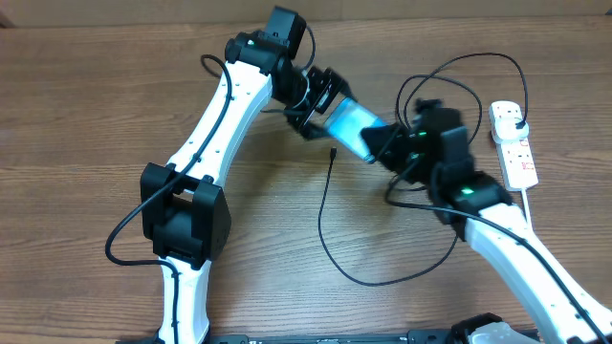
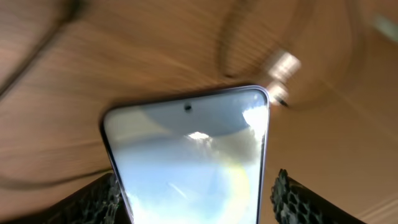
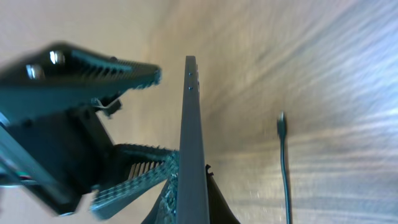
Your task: Plug charger to phone and switch on socket
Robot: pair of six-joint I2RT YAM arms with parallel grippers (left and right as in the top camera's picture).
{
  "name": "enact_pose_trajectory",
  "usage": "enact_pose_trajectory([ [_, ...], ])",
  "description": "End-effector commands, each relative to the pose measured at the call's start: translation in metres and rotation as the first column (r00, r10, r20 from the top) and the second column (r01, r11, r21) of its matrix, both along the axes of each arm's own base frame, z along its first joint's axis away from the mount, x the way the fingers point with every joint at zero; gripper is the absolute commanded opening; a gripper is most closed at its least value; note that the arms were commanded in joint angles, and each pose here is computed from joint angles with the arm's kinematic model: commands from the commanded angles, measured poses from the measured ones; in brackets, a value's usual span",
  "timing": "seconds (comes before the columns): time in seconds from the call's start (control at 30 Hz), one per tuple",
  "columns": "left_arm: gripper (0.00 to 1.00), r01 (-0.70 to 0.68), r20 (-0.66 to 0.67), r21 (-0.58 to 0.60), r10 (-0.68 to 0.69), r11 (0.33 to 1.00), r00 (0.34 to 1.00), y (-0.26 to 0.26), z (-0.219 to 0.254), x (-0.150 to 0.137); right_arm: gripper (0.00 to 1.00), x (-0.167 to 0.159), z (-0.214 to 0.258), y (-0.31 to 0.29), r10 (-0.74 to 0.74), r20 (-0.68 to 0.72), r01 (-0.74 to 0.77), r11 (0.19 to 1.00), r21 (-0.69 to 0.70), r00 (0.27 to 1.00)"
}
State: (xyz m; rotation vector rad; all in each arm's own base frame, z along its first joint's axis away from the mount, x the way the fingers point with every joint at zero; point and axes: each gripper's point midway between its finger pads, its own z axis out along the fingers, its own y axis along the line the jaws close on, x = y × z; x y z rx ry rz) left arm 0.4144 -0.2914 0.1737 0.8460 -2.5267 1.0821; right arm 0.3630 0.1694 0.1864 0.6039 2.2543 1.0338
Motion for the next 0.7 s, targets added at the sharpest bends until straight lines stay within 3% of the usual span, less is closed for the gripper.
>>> enact_pose_trajectory([
  [0.0,0.8,0.191,0.208,-0.194,-0.15,0.962,0.967,-0.026,0.042,0.002,0.04,0.01,0.054,-0.03,-0.1,0.116,0.091,0.993,0.078,0.988],
  [0.1,0.8,0.269,0.344,-0.258,-0.172,0.928,0.923,-0.037,0.062,0.012,0.04,0.017,0.078,-0.059,-0.21,0.147,0.187,0.97,0.158,0.967],
  [0.23,0.81,0.328,0.425,-0.313,-0.177,0.891,0.887,-0.045,0.079,0.016,0.04,0.025,0.103,-0.067,-0.285,0.168,0.231,0.931,0.283,0.944],
  [0.43,0.83,0.472,0.57,-0.399,-0.19,0.786,0.8,-0.055,0.115,0.012,0.04,0.032,0.108,-0.065,-0.34,0.081,0.278,0.865,0.419,0.937],
  [0.5,0.81,0.504,0.589,-0.417,-0.197,0.756,0.783,-0.056,0.122,0.008,0.04,0.033,0.105,-0.062,-0.348,0.041,0.294,0.845,0.447,0.937],
  [0.67,0.82,0.502,0.584,-0.421,-0.198,0.755,0.787,-0.056,0.123,0.008,0.04,0.038,0.108,-0.048,-0.332,0.017,0.279,0.818,0.503,0.943],
])
